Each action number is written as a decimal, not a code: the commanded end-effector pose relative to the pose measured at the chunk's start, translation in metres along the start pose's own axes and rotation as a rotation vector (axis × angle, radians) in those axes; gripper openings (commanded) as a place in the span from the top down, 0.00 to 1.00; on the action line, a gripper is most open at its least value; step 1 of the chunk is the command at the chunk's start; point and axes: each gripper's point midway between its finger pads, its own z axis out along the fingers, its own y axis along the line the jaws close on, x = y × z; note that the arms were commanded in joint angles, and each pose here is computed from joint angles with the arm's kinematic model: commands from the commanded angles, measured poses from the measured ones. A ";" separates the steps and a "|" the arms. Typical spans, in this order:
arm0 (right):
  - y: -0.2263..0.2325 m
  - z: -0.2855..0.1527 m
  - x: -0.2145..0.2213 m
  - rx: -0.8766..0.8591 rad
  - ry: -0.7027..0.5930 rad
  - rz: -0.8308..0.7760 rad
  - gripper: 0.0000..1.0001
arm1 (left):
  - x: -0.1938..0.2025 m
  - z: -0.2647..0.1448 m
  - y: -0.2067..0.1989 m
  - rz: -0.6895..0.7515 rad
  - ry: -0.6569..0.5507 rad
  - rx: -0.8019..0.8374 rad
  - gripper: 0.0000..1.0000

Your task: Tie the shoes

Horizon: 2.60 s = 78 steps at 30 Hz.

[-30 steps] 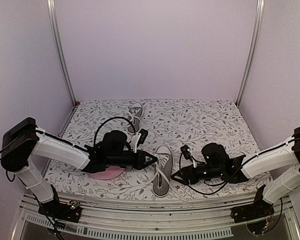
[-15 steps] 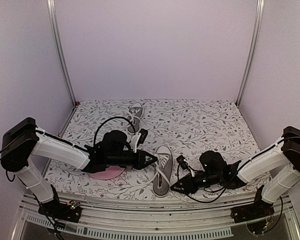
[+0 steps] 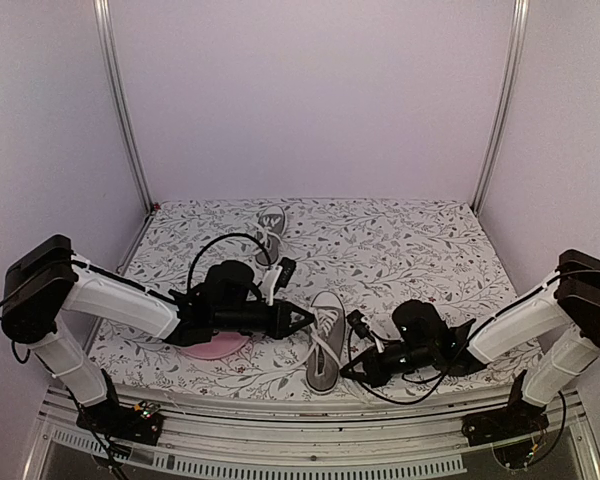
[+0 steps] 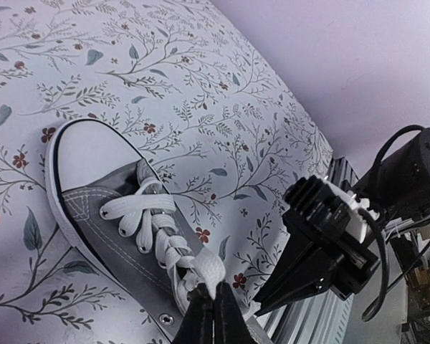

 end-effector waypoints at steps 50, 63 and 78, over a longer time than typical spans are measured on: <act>-0.025 -0.026 -0.097 0.238 -0.137 0.147 0.98 | 0.080 -0.026 -0.015 0.155 0.129 0.005 0.72; -0.026 -0.017 -0.088 0.217 -0.101 0.139 0.98 | 0.016 -0.057 0.032 -0.062 -0.009 -0.194 0.61; -0.025 -0.007 -0.079 0.200 -0.066 0.136 0.98 | 0.037 -0.005 0.019 -0.097 0.145 -0.040 0.66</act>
